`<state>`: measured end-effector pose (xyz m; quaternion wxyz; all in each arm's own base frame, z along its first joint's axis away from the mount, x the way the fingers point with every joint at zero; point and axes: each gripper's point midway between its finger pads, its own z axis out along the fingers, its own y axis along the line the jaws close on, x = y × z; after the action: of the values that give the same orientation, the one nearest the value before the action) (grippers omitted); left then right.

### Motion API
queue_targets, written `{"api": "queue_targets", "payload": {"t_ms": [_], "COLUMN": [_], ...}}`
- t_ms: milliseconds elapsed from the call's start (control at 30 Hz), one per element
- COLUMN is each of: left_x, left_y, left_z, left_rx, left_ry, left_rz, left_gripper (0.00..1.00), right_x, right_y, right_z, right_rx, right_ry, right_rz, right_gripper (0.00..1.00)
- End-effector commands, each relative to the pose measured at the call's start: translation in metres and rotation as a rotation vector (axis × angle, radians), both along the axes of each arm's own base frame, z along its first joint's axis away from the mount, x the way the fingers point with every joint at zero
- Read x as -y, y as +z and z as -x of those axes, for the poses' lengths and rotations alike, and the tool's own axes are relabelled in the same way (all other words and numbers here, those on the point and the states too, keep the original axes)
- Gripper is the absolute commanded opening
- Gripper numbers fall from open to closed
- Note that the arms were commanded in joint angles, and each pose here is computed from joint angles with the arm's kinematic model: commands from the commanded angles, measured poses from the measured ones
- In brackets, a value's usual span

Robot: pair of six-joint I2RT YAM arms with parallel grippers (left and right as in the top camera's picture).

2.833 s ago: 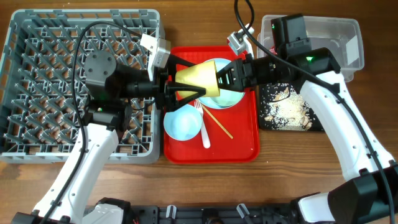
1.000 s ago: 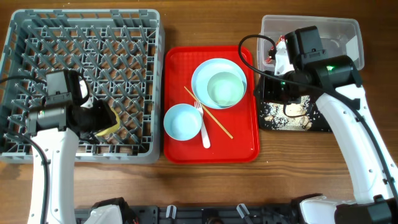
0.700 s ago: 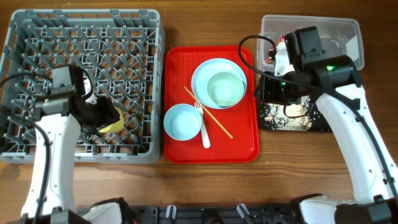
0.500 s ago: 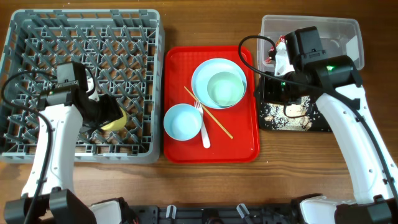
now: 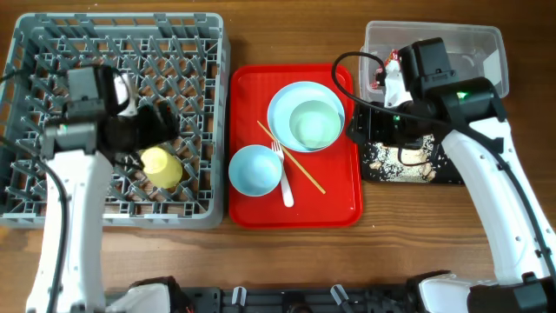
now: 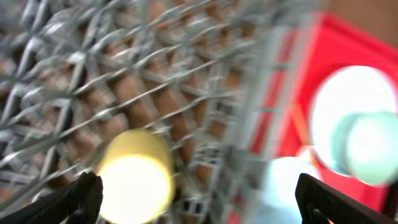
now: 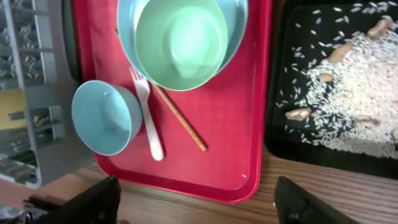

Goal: Sort waste into correct bins and load items into the dishwasher rack
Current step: 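Reach the left gripper to the light-blue bowl on the tray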

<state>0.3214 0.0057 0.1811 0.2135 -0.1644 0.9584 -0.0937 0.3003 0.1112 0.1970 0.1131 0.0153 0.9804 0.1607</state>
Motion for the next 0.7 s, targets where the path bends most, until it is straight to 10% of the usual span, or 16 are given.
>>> {"api": "queue_targets", "payload": {"t_ms": [0,167,667], "left_x": [0.067,0.150,0.233], "left_y": [0.031,0.024,-0.139], "left_z": [0.002,0.028,0.066], "left_rx": [0.108,0.075,-0.375], "left_ry": [-0.197,-0.462,-0.736], "left_rz": [0.036,0.070,-0.122], "left_gripper": [1.00,1.00,0.90], "right_x": [0.032,0.067,0.077], "right_y": [0.010,0.020,0.017], "right_z": [-0.008,-0.002,0.005], "right_rx": [0.026,0.034,0.008], "right_ry": [-0.160,-0.277,-0.282], "right_rz": [0.025,0.024,0.041], "right_gripper": [0.82,1.00,1.00]}}
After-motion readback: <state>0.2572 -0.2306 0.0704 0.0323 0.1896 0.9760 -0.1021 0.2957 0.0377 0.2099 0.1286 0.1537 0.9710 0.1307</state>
